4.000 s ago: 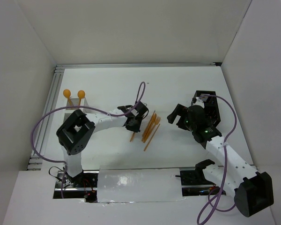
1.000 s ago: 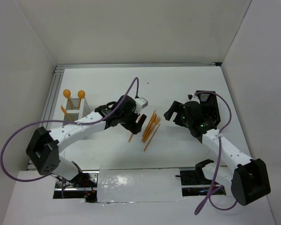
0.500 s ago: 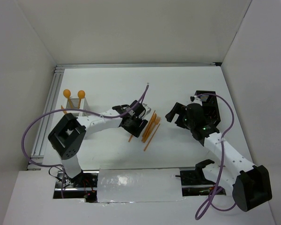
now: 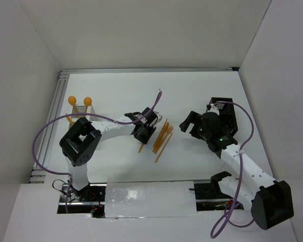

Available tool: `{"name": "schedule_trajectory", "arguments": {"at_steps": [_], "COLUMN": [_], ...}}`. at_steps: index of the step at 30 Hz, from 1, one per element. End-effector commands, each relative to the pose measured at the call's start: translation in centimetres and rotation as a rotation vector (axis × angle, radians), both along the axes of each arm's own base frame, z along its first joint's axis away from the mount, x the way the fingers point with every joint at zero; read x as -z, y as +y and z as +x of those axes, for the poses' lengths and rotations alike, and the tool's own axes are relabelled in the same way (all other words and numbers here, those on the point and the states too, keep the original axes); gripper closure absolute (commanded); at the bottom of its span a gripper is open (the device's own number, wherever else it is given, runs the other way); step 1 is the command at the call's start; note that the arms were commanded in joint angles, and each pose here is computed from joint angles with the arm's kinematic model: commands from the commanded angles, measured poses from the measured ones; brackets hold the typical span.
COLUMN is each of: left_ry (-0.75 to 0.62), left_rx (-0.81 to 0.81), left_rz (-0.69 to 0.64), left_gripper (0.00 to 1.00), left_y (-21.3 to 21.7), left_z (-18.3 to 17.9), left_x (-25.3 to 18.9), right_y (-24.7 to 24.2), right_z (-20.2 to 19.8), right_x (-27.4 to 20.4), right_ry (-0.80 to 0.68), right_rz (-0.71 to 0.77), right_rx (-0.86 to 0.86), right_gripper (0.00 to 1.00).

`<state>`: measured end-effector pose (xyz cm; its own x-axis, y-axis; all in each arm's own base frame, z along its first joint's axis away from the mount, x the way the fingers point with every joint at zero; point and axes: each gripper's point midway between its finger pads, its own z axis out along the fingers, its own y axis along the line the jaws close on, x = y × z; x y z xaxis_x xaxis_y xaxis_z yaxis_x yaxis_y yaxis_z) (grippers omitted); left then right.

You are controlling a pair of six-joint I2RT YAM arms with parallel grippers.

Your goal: Sort the eating utensils into containers

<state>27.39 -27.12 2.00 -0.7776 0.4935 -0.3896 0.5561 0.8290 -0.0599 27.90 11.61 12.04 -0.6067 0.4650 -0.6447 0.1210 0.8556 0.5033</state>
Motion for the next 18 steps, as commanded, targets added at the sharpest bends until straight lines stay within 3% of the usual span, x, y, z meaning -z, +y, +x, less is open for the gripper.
{"name": "schedule_trajectory", "arguments": {"at_steps": [1, 3, 4, 6, 10, 13, 15, 16, 18], "left_ry": [0.01, 0.014, 0.02, 0.038, 0.018, -0.126, -0.227, -0.275, -0.529], "left_rx": [0.011, 0.01, 0.002, -0.009, -0.057, -0.151, -0.307, -0.29, -0.399], "left_rz": [0.042, 0.056, 0.055, 0.054, 0.013, -0.12, -0.232, -0.293, -0.493], "left_gripper": [0.64, 0.73, 0.84, 0.98, 1.0, 1.0, 1.0, 1.0, 1.0], "left_y": [0.1, 0.3, 0.4, 0.6, 0.9, 1.8, 4.6, 4.1, 9.5], "left_z": [0.1, -0.1, -0.1, -0.3, 0.4, 2.9, 5.6, 5.3, 7.0], "left_x": [1.4, 2.0, 2.2, 2.4, 0.7, -5.9, -9.8, -11.8, -20.5], "right_y": [-0.6, -0.8, -0.8, -0.8, -0.7, -0.6, -0.6, -0.5, -0.1], "right_z": [-0.2, -0.1, -0.2, -0.2, -0.2, -0.2, -0.1, -0.1, 0.1], "right_x": [-0.1, -0.3, -0.3, -0.4, 0.0, 0.2, 0.1, 0.1, -0.1], "right_ry": [-0.011, -0.019, -0.019, -0.022, -0.008, 0.0, -0.006, -0.005, -0.013], "right_rz": [-0.002, -0.002, -0.003, 0.001, -0.003, -0.003, -0.002, -0.001, 0.014], "right_rx": [0.028, 0.04, 0.038, 0.038, 0.031, 0.023, 0.022, 0.021, 0.007], "right_gripper": [0.0, 0.0, 0.0, 0.0, 0.0, 0.0, 0.0, 0.0, 0.0]}}
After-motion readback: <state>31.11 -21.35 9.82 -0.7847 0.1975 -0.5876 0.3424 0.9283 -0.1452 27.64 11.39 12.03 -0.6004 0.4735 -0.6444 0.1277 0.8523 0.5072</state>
